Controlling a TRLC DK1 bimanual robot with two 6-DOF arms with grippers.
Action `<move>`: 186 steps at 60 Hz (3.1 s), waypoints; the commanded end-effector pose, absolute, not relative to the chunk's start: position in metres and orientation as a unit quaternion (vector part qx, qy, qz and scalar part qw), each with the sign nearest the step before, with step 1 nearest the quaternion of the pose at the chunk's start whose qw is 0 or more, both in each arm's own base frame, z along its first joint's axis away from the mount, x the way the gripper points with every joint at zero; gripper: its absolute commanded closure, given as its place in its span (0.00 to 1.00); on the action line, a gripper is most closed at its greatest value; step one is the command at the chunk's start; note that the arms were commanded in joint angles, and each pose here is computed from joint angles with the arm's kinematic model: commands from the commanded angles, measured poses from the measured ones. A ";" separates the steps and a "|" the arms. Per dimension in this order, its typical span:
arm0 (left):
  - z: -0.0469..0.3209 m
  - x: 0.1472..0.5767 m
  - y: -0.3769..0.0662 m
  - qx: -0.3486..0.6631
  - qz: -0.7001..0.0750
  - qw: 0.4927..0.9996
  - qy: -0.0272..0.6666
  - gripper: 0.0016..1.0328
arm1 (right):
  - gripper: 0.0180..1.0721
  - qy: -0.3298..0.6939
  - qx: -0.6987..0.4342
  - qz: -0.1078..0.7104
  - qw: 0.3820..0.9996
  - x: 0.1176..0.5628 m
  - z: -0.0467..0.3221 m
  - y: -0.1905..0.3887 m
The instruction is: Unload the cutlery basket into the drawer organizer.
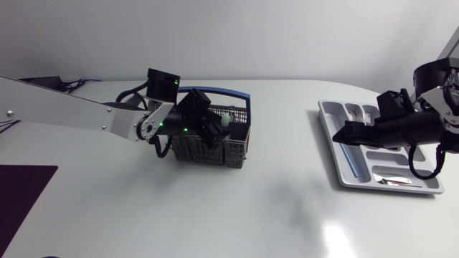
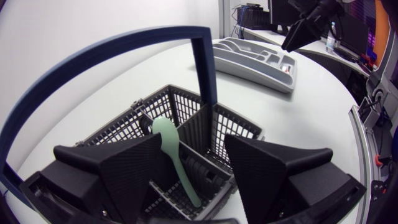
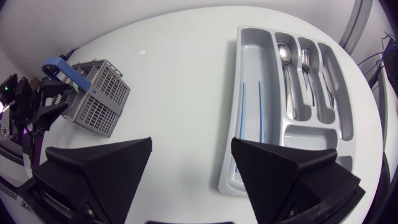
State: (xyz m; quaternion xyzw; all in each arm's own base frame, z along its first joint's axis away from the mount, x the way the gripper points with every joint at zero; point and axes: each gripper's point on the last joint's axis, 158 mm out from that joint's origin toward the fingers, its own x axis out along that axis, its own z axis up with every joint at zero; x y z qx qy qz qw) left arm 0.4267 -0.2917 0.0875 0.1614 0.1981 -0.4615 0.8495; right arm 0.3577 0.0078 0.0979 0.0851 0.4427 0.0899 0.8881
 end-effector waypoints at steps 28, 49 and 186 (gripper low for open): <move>0.075 0.457 -0.307 0.144 -0.437 0.866 0.195 0.51 | 0.13 0.462 0.096 0.090 0.877 0.353 0.074 0.013; 0.074 0.442 -0.308 0.134 -0.462 0.854 0.199 0.83 | 0.13 0.464 0.096 0.091 0.876 0.350 0.069 0.014; 0.276 0.331 -0.296 -0.145 -0.614 0.745 0.216 0.97 | 0.07 0.295 -0.059 0.433 0.850 0.313 0.182 0.241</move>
